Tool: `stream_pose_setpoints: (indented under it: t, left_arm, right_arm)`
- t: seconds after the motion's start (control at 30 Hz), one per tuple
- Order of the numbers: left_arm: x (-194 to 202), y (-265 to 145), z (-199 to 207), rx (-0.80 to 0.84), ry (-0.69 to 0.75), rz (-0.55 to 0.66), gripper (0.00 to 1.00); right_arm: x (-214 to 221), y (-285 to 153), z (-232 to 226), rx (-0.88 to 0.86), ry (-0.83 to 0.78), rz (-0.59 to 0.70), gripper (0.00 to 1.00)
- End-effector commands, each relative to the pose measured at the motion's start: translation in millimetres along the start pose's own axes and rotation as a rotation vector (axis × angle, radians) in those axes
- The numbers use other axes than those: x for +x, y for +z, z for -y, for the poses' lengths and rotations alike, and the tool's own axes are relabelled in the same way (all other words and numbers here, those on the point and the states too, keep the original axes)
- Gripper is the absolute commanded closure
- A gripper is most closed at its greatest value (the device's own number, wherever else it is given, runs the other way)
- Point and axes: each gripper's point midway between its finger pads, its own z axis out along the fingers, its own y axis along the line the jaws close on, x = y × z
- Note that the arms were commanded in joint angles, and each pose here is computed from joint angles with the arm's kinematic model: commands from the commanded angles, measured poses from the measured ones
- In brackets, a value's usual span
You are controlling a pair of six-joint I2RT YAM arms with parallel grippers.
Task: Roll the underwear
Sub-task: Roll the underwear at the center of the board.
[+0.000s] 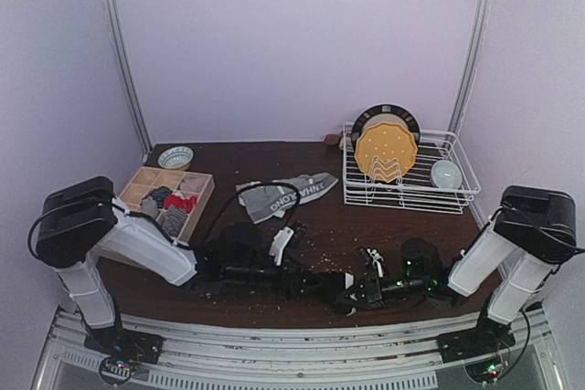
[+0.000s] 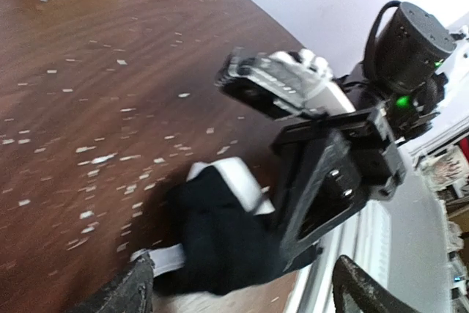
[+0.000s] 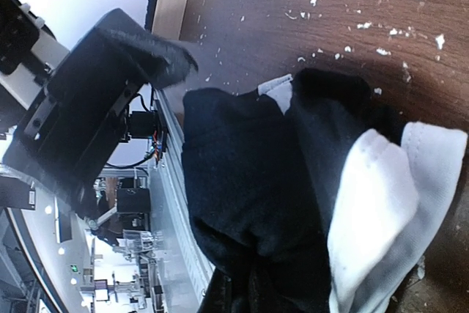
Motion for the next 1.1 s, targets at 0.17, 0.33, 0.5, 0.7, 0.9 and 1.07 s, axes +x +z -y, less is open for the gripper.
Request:
stream_pose_setpoints:
  t: [0.17, 0.33, 0.5, 0.7, 0.9, 1.07]
  left_arm:
    - [19.8, 39.5, 19.6, 0.098, -0.223, -0.139, 0.24]
    - [23.5, 33.1, 17.3, 0.081, -0.262, -0.144, 0.25]
    - [20.1, 16.5, 2.3, -0.045, -0.160, -0.141, 0.20]
    - [8.3, -21.0, -8.3, -0.200, -0.067, -0.121, 0.18]
    - [27.7, -19.0, 12.1, -0.178, -0.131, -0.188, 0.18]
    - [42.5, 9.0, 22.7, -0.085, -0.248, -0.241, 0.22]
  right_arm:
    - [4.2, -5.9, 27.6, 0.035, 0.106, 0.013, 1.00]
    - [0.4, -5.5, 32.0, 0.032, 0.119, 0.024, 1.00]
    - [-2.6, -4.5, 35.8, 0.007, 0.156, 0.037, 1.00]
    - [-3.2, -5.6, 42.8, -0.010, 0.192, 0.048, 1.00]
    - [-5.7, -6.8, 40.5, -0.011, 0.186, 0.058, 1.00]
    - [-4.6, -7.1, 42.2, -0.008, 0.189, 0.057, 1.00]
